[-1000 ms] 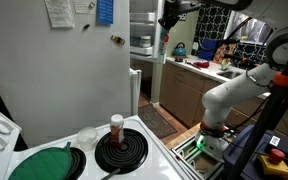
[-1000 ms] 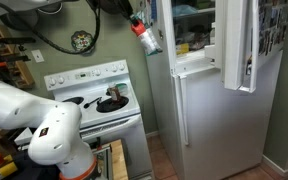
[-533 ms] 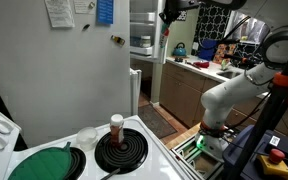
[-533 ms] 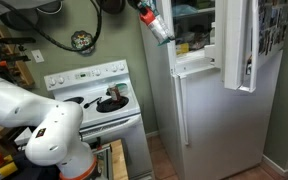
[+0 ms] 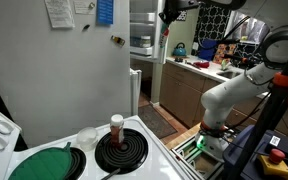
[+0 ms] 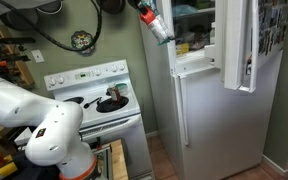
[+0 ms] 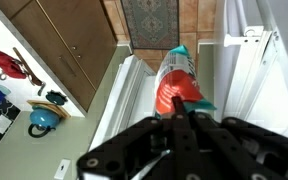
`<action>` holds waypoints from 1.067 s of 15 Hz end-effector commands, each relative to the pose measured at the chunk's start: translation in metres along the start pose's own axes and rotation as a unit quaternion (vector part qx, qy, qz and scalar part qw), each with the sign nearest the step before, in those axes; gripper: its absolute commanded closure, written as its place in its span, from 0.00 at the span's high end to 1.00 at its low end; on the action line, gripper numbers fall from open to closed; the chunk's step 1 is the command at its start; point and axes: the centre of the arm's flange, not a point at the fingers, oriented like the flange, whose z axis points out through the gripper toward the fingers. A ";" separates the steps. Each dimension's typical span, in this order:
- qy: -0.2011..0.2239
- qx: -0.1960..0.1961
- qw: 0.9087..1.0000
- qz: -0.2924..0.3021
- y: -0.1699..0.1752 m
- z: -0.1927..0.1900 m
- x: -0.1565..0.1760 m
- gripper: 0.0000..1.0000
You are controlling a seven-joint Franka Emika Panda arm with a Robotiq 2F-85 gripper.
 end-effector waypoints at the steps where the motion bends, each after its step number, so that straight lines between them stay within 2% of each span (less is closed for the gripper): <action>1: 0.042 -0.020 0.999 -0.014 -0.001 -0.008 0.023 0.00; 4: 0.089 -0.049 0.995 -0.022 0.005 -0.022 0.044 0.00; 8: 0.177 -0.075 0.981 -0.031 0.015 -0.045 0.075 0.00; 10: 0.216 -0.079 0.973 -0.034 0.018 -0.057 0.088 0.00; 16: 0.295 -0.072 0.952 -0.037 0.019 -0.072 0.120 0.00</action>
